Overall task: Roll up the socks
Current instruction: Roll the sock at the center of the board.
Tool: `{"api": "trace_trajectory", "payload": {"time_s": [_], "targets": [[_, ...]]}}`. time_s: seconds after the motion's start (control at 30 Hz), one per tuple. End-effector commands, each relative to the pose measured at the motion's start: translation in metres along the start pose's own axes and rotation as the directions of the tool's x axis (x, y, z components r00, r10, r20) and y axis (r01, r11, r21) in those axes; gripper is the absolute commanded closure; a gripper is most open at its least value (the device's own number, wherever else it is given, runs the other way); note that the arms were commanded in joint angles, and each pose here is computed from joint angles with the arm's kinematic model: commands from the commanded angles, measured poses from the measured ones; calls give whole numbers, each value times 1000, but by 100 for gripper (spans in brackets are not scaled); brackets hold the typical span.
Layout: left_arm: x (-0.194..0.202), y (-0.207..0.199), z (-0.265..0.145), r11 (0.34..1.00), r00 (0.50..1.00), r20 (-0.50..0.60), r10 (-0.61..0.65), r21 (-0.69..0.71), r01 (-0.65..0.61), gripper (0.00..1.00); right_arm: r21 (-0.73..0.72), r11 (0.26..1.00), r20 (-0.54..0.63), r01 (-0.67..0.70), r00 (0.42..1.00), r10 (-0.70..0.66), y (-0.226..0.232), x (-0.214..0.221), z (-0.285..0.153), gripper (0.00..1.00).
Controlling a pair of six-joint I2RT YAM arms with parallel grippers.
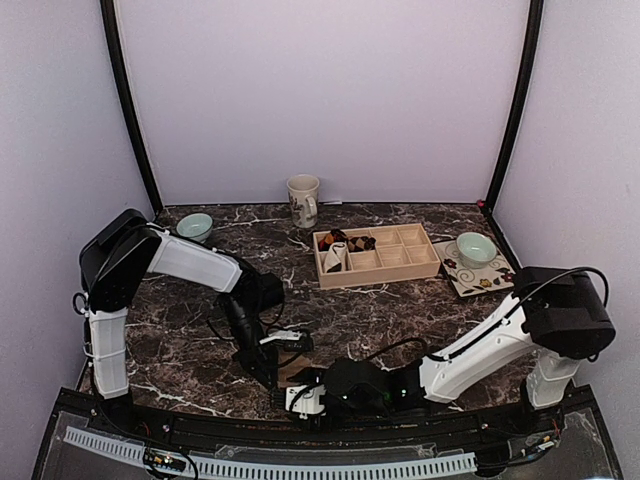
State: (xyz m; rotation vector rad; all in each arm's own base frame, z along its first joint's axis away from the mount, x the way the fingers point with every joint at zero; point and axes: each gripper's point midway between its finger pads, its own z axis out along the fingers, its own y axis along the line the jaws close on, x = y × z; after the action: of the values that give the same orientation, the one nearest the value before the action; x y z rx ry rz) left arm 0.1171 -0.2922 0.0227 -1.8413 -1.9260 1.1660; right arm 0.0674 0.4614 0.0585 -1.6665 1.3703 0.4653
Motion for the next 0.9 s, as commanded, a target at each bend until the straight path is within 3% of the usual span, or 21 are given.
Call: {"api": "trace_trajectory", "payload": {"time_s": [0.0,0.2,0.53,0.63,0.73,0.87], "targets": [[30,10,9,999,993,-110,-49,-25,46,100,2,1000,32,5,999,-5,-1,-10,21,32],[33,10,10,999,992,-117,-49,-22,47,100,26,999,21,-30,999,29,-22,-4,35,40],[34,14,6,998,993,-102,-64,-32,62,95,-23,994,-65,-105,992,104,-15,24,40,73],[34,14,4,998,993,-97,-66,-32,63,94,-27,994,-79,-107,991,105,-6,31,38,74],[34,15,4,997,993,-100,-65,-36,62,94,-31,995,-93,-91,992,88,5,34,37,67],[32,17,2,997,993,-94,-67,-41,63,92,-33,995,-111,-97,990,92,8,37,41,69]]}}
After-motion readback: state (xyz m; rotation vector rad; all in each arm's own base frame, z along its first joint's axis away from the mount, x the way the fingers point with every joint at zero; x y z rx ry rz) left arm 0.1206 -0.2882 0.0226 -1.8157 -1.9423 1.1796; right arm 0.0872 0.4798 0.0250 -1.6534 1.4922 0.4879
